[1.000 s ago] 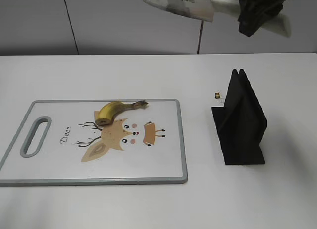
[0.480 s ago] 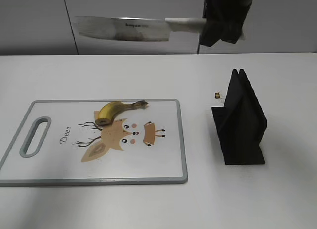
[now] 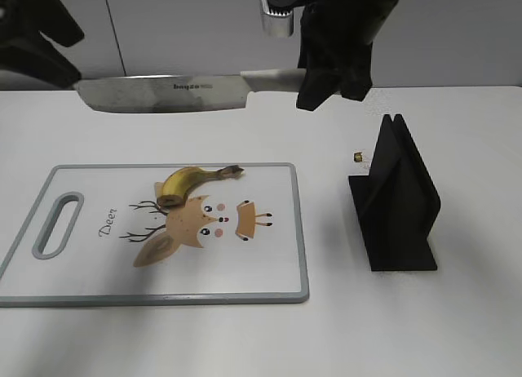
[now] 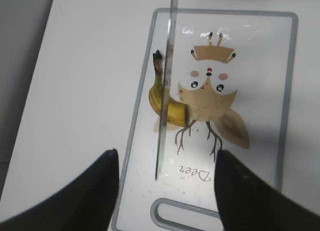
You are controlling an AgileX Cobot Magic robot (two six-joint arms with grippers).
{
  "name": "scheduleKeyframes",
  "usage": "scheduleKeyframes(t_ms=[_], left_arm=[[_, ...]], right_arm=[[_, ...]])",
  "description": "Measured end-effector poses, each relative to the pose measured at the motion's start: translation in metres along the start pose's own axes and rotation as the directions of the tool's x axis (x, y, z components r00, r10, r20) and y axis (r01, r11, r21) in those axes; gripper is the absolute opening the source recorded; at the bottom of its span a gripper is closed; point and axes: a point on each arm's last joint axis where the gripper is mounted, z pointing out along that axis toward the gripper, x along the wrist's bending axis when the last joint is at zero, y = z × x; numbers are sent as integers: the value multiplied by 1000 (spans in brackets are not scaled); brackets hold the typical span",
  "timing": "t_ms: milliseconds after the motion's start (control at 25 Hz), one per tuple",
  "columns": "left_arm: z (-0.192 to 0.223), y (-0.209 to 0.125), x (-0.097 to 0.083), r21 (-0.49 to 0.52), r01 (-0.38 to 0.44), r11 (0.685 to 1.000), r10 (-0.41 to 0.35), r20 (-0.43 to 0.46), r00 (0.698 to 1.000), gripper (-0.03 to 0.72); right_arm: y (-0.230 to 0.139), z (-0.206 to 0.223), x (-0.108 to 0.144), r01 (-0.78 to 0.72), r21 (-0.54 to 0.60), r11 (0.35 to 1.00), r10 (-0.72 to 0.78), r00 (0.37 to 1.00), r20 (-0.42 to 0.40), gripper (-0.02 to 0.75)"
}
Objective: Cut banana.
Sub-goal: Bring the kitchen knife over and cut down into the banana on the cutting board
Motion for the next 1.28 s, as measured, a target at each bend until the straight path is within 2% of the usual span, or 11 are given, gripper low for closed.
scheduleKeyframes(t_ms=[360, 680, 880, 1120, 1280], left_arm=[[45, -21, 15, 47, 47, 998, -50, 71, 996, 587], [59, -28, 20, 59, 61, 996, -65, 72, 995, 563], [71, -34, 22, 74, 72, 995, -79, 94, 992, 488], [72, -35, 24, 76, 72, 994, -78, 76, 994, 398], [73, -36, 24, 79, 75, 994, -81, 77, 994, 245]], right_arm=[[7, 26, -9, -23, -49, 999, 20, 998, -51, 160], [10, 42, -7, -33, -58, 998, 28, 996, -88, 160], [11, 42, -7, -41, -71, 997, 35, 995, -93, 160], [10, 45, -8, -46, -69, 997, 39, 995, -96, 160], [10, 50, -8, -83, -70, 994, 75, 992, -104, 160]])
